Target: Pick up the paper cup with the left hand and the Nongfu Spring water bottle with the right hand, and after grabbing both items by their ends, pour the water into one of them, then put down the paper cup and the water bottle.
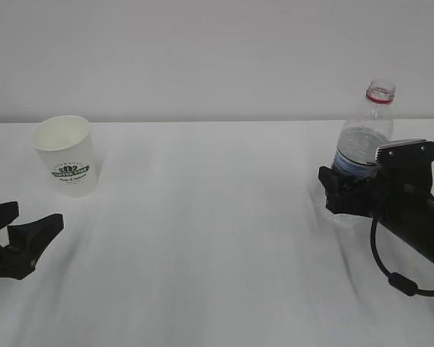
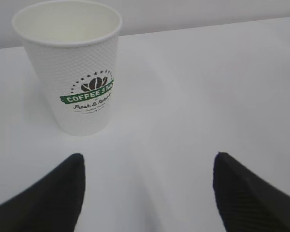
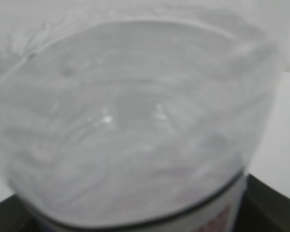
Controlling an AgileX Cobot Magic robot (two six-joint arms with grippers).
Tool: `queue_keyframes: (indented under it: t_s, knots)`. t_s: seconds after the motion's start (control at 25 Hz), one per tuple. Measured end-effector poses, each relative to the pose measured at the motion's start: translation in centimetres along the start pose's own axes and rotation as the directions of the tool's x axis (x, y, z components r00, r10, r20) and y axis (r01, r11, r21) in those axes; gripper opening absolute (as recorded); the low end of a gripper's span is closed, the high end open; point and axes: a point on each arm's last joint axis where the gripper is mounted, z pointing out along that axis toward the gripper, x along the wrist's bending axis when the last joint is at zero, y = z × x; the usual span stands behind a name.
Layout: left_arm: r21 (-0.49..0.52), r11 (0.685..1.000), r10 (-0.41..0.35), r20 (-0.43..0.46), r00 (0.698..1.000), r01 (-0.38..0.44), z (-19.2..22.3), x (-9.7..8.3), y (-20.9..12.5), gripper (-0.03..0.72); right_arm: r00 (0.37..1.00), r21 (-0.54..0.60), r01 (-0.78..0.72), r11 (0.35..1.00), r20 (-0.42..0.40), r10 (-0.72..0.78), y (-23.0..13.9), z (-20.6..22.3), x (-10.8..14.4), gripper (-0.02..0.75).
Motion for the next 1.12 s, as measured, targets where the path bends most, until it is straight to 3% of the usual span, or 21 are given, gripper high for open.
queue_keyframes:
  t_s: [0.4, 0.6, 0.88, 1.12]
  knots:
    - [0.0, 1.0, -0.001, -0.002, 1.0, 0.001, 0.0, 0.0, 0.0, 0.591, 0.998, 0.044, 0.063, 0.997, -0.017, -0.062, 1.7, -1.8, 0.4, 0.551]
    - [-0.001, 1.0, -0.005, -0.011, 1.0, 0.005, 0.0, 0.1, 0.0, 0.591, 0.996, 0.012, 0.085, 0.996, -0.02, -0.085, 3.6, -2.4, 0.6, 0.549]
    - [-0.001, 1.0, -0.005, -0.011, 1.0, 0.005, 0.0, 0.1, 0.0, 0.591, 0.996, 0.031, 0.089, 0.996, -0.02, -0.088, 3.5, -2.4, 0.5, 0.547]
    - [-0.004, 1.0, -0.012, -0.027, 1.0, 0.012, 0.0, 0.2, 0.0, 0.591, 0.992, 0.03, 0.118, 0.993, -0.049, -0.116, 4.1, -2.7, 0.9, 0.493]
